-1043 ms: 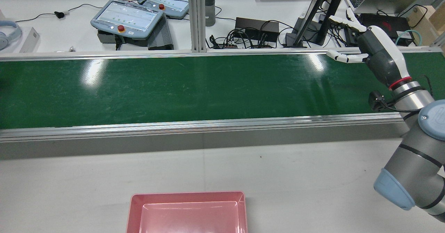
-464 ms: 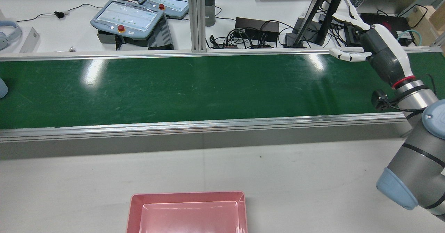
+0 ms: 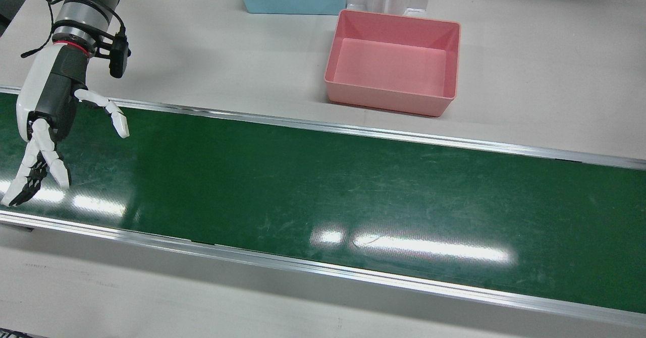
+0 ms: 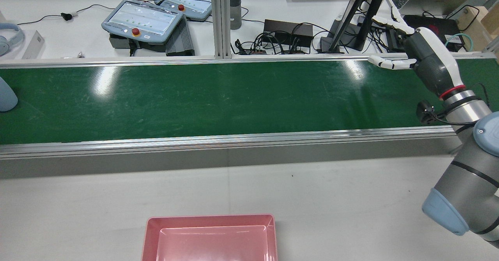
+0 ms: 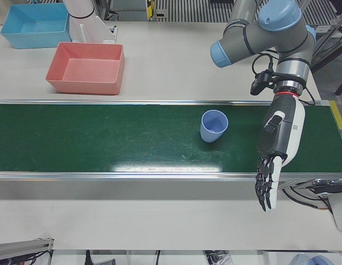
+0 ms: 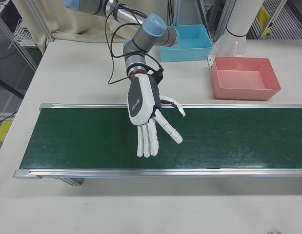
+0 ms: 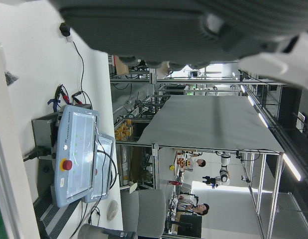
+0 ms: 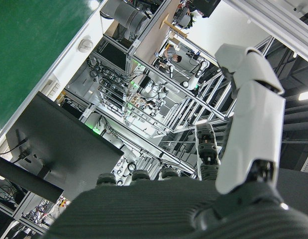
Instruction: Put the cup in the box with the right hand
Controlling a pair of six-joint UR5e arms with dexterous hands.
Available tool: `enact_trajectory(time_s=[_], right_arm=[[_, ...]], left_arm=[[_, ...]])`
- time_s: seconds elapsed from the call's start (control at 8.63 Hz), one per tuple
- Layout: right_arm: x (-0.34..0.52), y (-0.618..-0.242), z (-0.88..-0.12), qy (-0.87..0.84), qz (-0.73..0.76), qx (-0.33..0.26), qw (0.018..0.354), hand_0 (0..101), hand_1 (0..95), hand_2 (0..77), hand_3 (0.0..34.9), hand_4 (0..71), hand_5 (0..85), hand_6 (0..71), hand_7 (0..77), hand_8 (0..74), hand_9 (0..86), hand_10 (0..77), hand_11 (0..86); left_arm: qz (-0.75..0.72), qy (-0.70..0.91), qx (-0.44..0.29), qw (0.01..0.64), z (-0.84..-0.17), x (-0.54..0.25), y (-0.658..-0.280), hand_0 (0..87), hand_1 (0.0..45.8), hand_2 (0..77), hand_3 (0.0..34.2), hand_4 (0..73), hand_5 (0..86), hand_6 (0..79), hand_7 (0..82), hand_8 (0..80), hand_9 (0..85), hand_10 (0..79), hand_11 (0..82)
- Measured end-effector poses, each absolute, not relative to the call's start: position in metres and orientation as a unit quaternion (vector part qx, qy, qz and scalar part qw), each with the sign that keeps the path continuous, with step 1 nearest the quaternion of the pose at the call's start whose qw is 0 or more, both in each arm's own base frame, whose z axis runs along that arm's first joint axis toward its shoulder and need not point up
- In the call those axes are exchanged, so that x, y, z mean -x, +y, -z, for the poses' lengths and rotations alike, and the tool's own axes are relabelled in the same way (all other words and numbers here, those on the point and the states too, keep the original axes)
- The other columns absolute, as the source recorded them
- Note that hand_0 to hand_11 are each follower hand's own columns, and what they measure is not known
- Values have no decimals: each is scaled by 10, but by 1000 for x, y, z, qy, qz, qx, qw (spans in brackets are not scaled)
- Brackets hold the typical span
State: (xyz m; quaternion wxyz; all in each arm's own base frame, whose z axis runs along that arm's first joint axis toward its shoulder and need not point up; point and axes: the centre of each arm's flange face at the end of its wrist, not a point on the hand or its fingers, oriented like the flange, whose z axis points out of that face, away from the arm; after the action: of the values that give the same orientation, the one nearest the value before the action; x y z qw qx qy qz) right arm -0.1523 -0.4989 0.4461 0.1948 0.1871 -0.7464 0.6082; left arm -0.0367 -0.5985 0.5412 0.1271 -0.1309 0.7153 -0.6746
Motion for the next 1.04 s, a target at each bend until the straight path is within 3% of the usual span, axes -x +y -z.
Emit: enact_trajectory(time_s=[0.23, 0.35, 0.46, 0.81, 0.93, 1.04], right_arm=[[152, -499, -446, -747, -608, -188, 194, 515, 289, 273, 103, 5, 65, 11, 16, 5, 5, 0, 11], [151, -499, -445, -747, -608, -188, 194, 515, 251, 262, 104, 5, 65, 11, 16, 5, 5, 0, 11], [151, -499, -445, -747, -608, -188, 194, 515, 289, 245, 104, 5, 65, 11, 16, 5, 5, 0, 11], [154, -499, -448, -744, -609, -189, 199, 516, 311, 289, 104, 5, 65, 11, 16, 5, 5, 0, 11], [155, -499, -450, -743, -609, -189, 201, 515, 245, 273, 104, 5, 65, 11, 16, 5, 5, 0, 11], [155, -499, -450, -743, -609, -190, 202, 515, 300, 256, 104, 5, 65, 11, 16, 5, 5, 0, 11]], left_arm=[[675, 715, 131, 127, -541, 37, -598, 0, 5, 5, 0, 0, 0, 0, 0, 0, 0, 0, 0], [675, 715, 131, 127, -541, 37, -598, 0, 5, 5, 0, 0, 0, 0, 0, 0, 0, 0, 0], [675, 715, 131, 127, -541, 37, -598, 0, 5, 5, 0, 0, 0, 0, 0, 0, 0, 0, 0], [675, 715, 131, 127, -541, 36, -598, 0, 5, 5, 0, 0, 0, 0, 0, 0, 0, 0, 0], [675, 715, 131, 127, -541, 36, -598, 0, 5, 5, 0, 0, 0, 0, 0, 0, 0, 0, 0], [675, 715, 131, 127, -541, 37, -598, 0, 5, 5, 0, 0, 0, 0, 0, 0, 0, 0, 0]])
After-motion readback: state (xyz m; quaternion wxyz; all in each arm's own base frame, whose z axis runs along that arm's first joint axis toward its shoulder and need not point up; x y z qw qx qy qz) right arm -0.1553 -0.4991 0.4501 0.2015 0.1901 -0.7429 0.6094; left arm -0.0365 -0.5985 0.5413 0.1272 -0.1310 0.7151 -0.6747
